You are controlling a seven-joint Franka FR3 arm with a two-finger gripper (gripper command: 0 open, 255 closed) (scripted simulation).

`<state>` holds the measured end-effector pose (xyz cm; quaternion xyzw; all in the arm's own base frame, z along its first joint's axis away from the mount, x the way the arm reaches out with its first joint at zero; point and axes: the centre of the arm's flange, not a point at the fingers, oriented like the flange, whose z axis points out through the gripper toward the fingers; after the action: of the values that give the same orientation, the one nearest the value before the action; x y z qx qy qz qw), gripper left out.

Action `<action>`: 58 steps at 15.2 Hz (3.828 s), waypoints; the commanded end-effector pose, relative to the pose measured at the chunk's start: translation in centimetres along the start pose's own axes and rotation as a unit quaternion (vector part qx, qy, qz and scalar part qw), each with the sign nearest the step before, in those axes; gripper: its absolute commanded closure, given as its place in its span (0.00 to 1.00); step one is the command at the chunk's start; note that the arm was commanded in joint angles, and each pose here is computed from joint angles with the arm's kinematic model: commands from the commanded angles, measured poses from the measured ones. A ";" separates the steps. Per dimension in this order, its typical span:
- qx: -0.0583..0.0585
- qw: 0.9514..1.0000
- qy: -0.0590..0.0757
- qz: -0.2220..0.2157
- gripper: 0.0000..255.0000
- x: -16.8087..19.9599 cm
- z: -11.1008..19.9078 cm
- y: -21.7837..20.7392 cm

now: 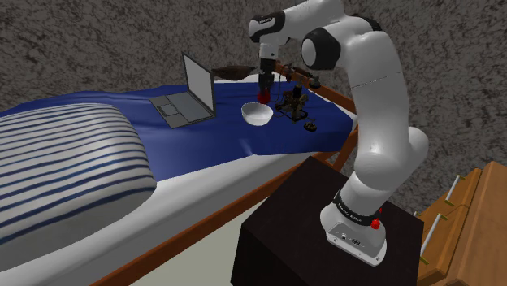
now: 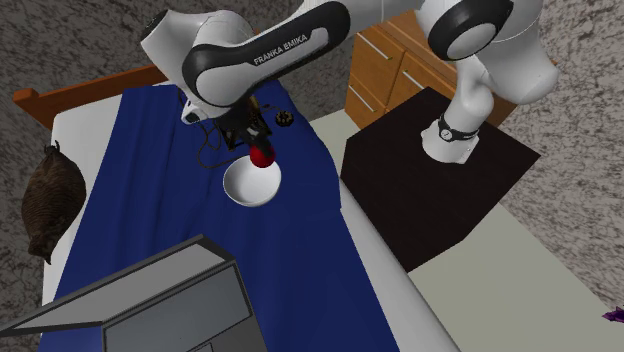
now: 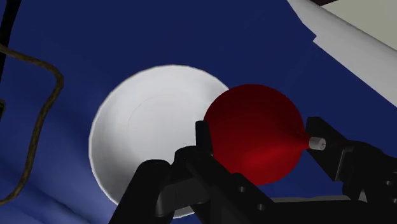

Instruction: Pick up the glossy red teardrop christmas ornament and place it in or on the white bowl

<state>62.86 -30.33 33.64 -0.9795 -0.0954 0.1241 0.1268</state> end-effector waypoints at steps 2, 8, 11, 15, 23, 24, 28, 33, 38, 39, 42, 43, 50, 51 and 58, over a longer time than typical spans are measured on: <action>0.001 1.000 -0.001 -0.001 1.00 2.7 -1.3 2.8; 0.001 1.000 -0.001 -0.001 1.00 3.7 0.9 3.9; 0.001 1.000 -0.001 -0.001 1.00 4.1 2.4 4.3; 0.001 1.000 -0.001 -0.001 1.00 4.6 4.4 4.9; 0.001 1.000 -0.001 -0.001 1.00 4.8 5.5 5.2; 0.001 1.000 -0.001 -0.001 1.00 4.8 5.5 5.2; 0.001 1.000 -0.001 -0.001 0.00 4.8 5.5 5.2; 0.001 1.000 -0.001 -0.001 0.00 4.8 2.8 5.2; 0.001 1.000 -0.001 -0.001 0.00 4.8 1.6 5.2; 0.001 1.000 -0.001 -0.001 0.00 4.8 1.6 5.2; 0.001 1.000 0.000 -0.001 0.00 4.8 1.6 5.2; 0.001 1.000 0.000 -0.001 0.00 4.8 1.6 5.2; -0.028 0.999 -0.006 -0.021 0.00 4.4 9.4 7.1; -0.028 0.999 -0.006 -0.021 0.00 4.4 9.9 7.1; -0.028 0.999 -0.006 -0.021 0.00 4.4 12.8 7.3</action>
<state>64.89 -33.44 19.40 -0.9802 -0.1204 0.1217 0.0991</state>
